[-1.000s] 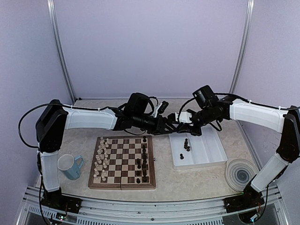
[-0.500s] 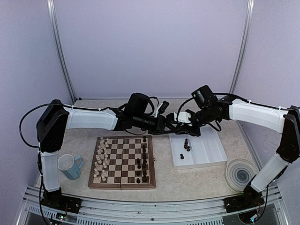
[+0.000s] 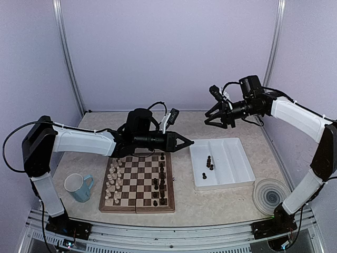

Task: Set up the chess pieces on the board
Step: Pass from the left arm to the right

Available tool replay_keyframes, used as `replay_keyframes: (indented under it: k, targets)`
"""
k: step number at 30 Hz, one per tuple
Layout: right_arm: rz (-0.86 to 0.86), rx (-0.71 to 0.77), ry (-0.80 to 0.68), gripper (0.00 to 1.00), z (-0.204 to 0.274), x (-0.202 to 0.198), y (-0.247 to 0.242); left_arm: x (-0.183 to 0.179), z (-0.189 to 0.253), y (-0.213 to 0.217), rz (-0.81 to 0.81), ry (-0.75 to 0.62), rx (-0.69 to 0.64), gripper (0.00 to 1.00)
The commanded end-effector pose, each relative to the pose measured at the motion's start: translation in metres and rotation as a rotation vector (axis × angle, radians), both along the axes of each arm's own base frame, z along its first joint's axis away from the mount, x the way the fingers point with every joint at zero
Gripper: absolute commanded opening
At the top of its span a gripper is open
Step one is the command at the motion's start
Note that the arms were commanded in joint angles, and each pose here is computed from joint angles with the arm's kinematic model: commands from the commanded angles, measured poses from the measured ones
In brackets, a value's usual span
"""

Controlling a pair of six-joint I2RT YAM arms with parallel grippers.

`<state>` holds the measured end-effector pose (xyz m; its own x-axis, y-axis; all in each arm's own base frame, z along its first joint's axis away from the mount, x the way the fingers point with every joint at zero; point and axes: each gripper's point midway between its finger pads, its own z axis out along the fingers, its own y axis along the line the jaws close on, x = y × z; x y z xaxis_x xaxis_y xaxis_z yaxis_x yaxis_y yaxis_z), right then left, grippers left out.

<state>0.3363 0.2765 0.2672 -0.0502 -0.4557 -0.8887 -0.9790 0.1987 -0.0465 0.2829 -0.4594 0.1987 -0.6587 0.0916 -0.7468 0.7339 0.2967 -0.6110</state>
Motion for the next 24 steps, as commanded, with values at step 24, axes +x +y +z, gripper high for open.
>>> replay_keyframes:
  k: [24]
  targets:
    - [0.347,0.310,0.613,0.42,0.011,-0.064,0.048,-0.009,0.081,0.010,0.069,-0.358,-0.159,0.10]
